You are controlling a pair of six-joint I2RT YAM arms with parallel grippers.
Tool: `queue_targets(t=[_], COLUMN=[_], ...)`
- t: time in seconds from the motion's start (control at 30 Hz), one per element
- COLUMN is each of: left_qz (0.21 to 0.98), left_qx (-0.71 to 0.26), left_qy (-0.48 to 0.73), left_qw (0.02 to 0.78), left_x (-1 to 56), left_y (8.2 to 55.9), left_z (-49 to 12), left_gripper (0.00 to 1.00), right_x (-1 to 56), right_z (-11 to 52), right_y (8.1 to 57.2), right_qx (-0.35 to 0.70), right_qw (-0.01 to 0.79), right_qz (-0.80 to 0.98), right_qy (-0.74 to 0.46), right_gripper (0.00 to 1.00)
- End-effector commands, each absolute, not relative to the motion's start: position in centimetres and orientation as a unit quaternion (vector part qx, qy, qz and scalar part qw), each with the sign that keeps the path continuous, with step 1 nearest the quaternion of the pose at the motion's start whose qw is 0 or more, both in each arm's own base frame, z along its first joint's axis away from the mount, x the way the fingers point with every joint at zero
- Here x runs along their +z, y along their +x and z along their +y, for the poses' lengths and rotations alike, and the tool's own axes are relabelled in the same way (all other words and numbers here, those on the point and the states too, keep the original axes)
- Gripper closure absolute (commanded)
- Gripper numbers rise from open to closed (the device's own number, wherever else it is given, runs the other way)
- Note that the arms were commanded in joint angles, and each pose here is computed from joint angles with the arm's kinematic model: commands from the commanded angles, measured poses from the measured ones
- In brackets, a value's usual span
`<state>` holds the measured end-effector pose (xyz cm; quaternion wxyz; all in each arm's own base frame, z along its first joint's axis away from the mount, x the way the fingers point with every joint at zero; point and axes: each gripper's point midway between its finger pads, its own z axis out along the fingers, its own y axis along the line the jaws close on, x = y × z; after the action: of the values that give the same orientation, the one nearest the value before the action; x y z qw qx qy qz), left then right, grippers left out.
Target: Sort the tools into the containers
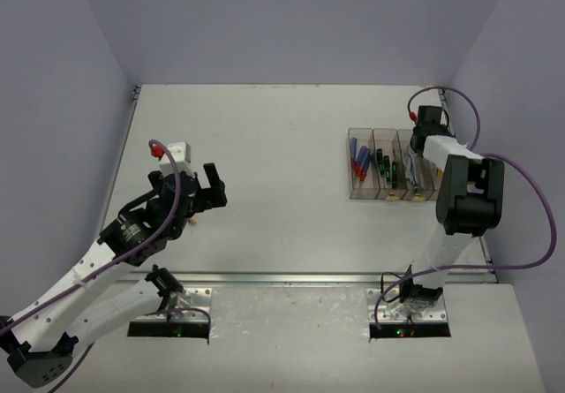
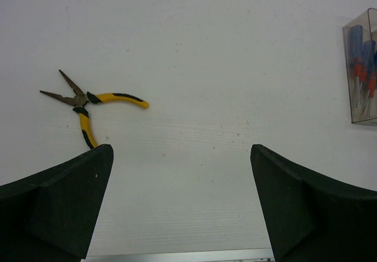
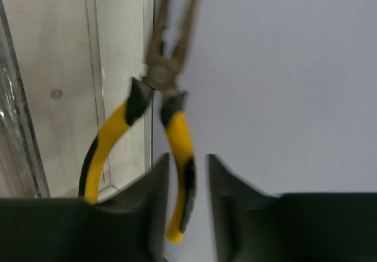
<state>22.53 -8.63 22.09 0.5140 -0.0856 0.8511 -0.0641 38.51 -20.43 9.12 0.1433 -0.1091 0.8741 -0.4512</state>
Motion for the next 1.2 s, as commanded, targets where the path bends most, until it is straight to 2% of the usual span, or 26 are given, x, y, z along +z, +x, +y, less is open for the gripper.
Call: queue_targets(t=[0.0,0.2,0.47,0.53,0.57,0.6,0.63,0.8,1.0,1.1,1.17], left_qz=[0.845,0.848,0.850,0.851,0.852,0.849,0.852,0.867,0.857,0.841,0.815], left_qx=[-0.083,-0.079,-0.038,-0.023,-0.015,-0.007,0.012,0.043,-0.003,0.012,0.024], left_qy=[-0.074,-0.071,-0.098,-0.111,-0.112,-0.128,-0.137,-0.199,-0.362,-0.429,-0.493], left_qw=[0.523,0.519,0.516,0.513,0.512,0.512,0.504,0.455,0.367,0.330,0.304], left_x=[22.7,22.5,22.0,21.8,21.6,21.7,21.3,19.4,16.4,14.8,13.4], left_y=[23.0,23.0,23.4,23.7,23.7,24.0,24.2,25.9,27.1,27.0,26.6], left_z=[-9.6,-9.7,-8.4,-8.0,-7.7,-7.2,-6.5,-3.9,-2.6,-1.2,0.6], left_gripper=[0.00,0.00,0.00,0.00,0.00,0.00,0.00,0.00,0.00,0.00,0.00], right_x=[11.6,12.3,18.4,20.4,20.6,21.4,22.5,23.3,23.1,24.1,24.0], right_z=[-20.1,-19.1,-15.3,-13.9,-13.7,-12.3,-10.3,-2.2,9.6,11.6,13.1], right_y=[40.0,40.2,41.6,42.0,41.7,42.0,42.1,41.5,36.6,34.8,32.6], right_qx=[-0.438,-0.405,-0.317,-0.299,-0.296,-0.278,-0.257,-0.149,0.149,0.224,0.287], right_qw=[0.201,0.230,0.339,0.365,0.364,0.381,0.402,0.447,0.477,0.505,0.489], right_qz=[0.875,0.884,0.885,0.880,0.882,0.880,0.877,0.882,0.864,0.832,0.823], right_qy=[-0.050,-0.024,0.036,0.056,0.055,0.060,0.048,0.002,-0.062,-0.058,-0.040], right_gripper=[0.61,0.48,0.48,0.38,0.28,0.07,0.01,0.01,0.01,0.01,0.01])
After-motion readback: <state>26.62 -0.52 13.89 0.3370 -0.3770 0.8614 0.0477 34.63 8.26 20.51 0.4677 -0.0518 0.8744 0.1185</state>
